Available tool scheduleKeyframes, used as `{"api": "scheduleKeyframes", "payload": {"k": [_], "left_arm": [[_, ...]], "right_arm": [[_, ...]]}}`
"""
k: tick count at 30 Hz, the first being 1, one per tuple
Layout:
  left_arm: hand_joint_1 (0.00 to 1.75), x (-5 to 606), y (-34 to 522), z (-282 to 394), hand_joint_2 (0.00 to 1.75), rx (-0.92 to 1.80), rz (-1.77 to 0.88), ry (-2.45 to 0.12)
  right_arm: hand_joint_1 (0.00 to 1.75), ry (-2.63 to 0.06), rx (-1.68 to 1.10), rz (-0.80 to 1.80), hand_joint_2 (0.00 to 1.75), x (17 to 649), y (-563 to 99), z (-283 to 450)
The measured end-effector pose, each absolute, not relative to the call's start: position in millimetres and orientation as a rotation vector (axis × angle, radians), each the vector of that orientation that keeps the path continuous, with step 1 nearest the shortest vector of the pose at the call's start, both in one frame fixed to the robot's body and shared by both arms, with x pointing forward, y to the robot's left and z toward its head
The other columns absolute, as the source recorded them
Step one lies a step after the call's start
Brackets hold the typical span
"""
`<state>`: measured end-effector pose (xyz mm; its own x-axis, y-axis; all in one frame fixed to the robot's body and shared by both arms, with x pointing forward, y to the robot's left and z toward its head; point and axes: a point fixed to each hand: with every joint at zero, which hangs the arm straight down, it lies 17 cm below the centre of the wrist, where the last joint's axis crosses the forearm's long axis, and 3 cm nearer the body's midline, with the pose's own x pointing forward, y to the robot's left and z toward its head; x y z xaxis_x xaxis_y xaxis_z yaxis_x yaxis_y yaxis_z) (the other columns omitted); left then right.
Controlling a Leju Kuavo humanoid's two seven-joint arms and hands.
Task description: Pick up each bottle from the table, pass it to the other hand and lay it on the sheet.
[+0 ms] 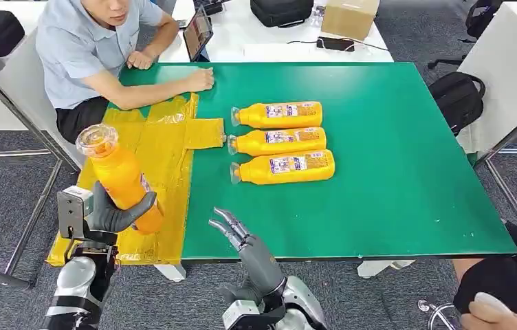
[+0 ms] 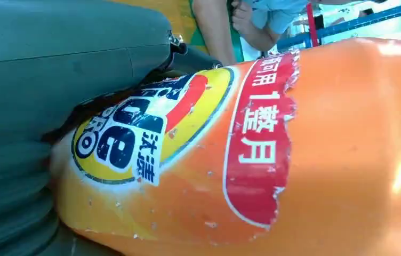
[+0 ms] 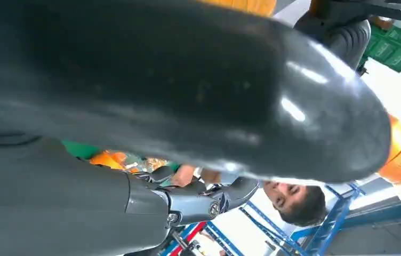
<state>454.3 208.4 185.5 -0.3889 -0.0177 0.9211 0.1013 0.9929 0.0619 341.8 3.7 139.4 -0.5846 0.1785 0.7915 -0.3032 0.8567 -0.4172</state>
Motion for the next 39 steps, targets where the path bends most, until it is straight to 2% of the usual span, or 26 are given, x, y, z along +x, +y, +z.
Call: {"api": "scheduleKeyframes", "payload": {"k": [2, 6, 8, 14, 23, 24, 25, 26, 29, 31, 39], "left_arm": [[1.75, 457.8, 218.5, 184.6, 1.75, 0.131, -0.201, -1.984], [1.75, 474.8, 229.4, 179.9, 1.75, 0.707, -0.624, -1.935], [1.75, 487.0, 230.4, 167.2, 1.75, 0.886, -0.846, -1.87], [1.75, 511.3, 248.3, 110.3, 1.75, 0.952, -1.12, -1.648], [1.71, 536.9, 278.1, 62.4, 1.75, 0.933, -1.199, -1.407], [1.52, 539.1, 278.8, 60.9, 1.75, 0.929, -1.207, -1.397], [1.41, 540.1, 278.3, 57.0, 1.75, 0.917, -1.224, -1.384], [0.91, 540.8, 277.2, 53.5, 1.75, 0.901, -1.24, -1.374], [0.09, 540.6, 274.0, 42.6, 1.75, 0.855, -1.279, -1.345], [0.0, 539.1, 270.4, 38.5, 1.75, 0.815, -1.285, -1.347], [0.0, 511.2, 227.5, 43.2, 1.75, 0.261, -1.115, -1.53]], "right_arm": [[0.0, -2.097, 0.092, 0.654, 0.0, 341.7, 3.6, 139.5], [0.0, -2.096, 0.112, 0.667, 0.0, 340.8, 5.7, 140.3], [0.0, -2.095, 0.129, 0.677, 0.0, 340.3, 8.3, 141.0], [0.0, -2.111, 0.15, 0.709, 0.0, 339.8, 13.3, 143.5], [0.0, -2.109, 0.184, 0.738, 0.0, 341.7, 23.0, 144.4], [0.0, -2.108, 0.187, 0.739, 0.0, 341.8, 23.7, 144.3], [0.0, -2.107, 0.189, 0.74, 0.0, 342.0, 24.2, 143.9], [0.0, -2.106, 0.191, 0.74, 0.0, 342.1, 24.4, 143.4], [0.0, -2.106, 0.193, 0.736, 0.0, 343.1, 24.4, 142.3], [0.0, -2.106, 0.191, 0.74, 0.0, 343.5, 24.9, 141.5], [0.0, -2.104, 0.201, 0.716, 0.0, 347.9, 28.8, 140.8]]}}
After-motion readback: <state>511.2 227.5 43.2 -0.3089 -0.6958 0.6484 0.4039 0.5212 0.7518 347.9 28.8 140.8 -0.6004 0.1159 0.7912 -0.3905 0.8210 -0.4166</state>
